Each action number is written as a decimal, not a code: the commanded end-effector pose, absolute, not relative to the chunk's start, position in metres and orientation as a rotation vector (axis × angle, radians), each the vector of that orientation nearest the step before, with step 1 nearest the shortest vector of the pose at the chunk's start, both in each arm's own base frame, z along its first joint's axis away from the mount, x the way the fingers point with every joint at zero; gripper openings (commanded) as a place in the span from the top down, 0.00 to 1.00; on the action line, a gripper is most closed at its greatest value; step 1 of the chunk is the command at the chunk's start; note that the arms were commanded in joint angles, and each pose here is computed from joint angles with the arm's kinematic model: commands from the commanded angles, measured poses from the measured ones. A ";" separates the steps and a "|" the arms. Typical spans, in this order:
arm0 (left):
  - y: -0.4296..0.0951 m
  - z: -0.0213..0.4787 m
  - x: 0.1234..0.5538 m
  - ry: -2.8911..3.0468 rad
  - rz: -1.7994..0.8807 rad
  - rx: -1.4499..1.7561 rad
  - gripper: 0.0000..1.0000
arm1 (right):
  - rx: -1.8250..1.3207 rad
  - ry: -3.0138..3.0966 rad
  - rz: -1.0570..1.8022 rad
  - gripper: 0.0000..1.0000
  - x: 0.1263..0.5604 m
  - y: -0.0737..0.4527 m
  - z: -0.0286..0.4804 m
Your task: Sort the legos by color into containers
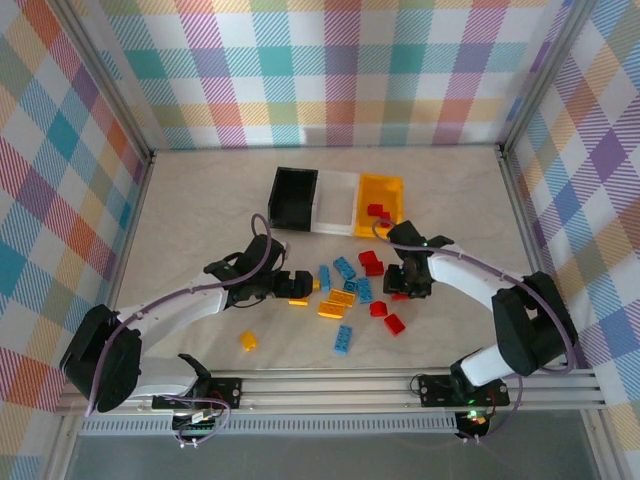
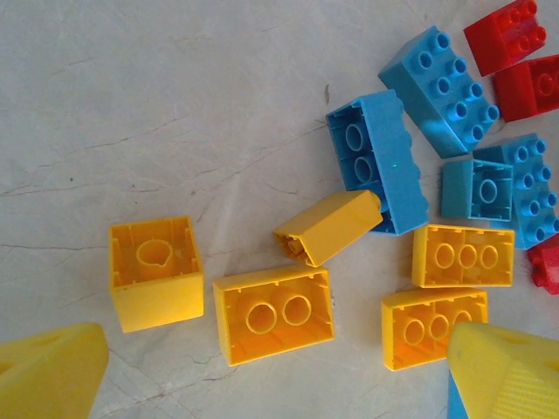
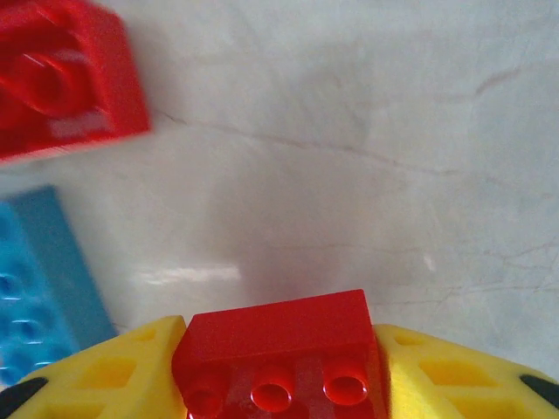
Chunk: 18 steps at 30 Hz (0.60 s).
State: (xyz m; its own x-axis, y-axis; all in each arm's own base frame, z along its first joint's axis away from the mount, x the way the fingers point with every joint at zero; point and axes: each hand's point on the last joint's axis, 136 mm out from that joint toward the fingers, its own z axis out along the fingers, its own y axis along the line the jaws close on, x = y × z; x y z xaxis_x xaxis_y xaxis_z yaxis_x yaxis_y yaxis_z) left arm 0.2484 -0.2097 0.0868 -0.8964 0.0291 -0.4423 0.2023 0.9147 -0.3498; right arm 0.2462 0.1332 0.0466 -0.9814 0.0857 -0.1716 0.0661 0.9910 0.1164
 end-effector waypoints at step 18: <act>-0.203 0.110 0.253 2.589 -0.472 0.180 0.01 | -0.006 2.688 0.278 0.49 0.395 0.175 0.151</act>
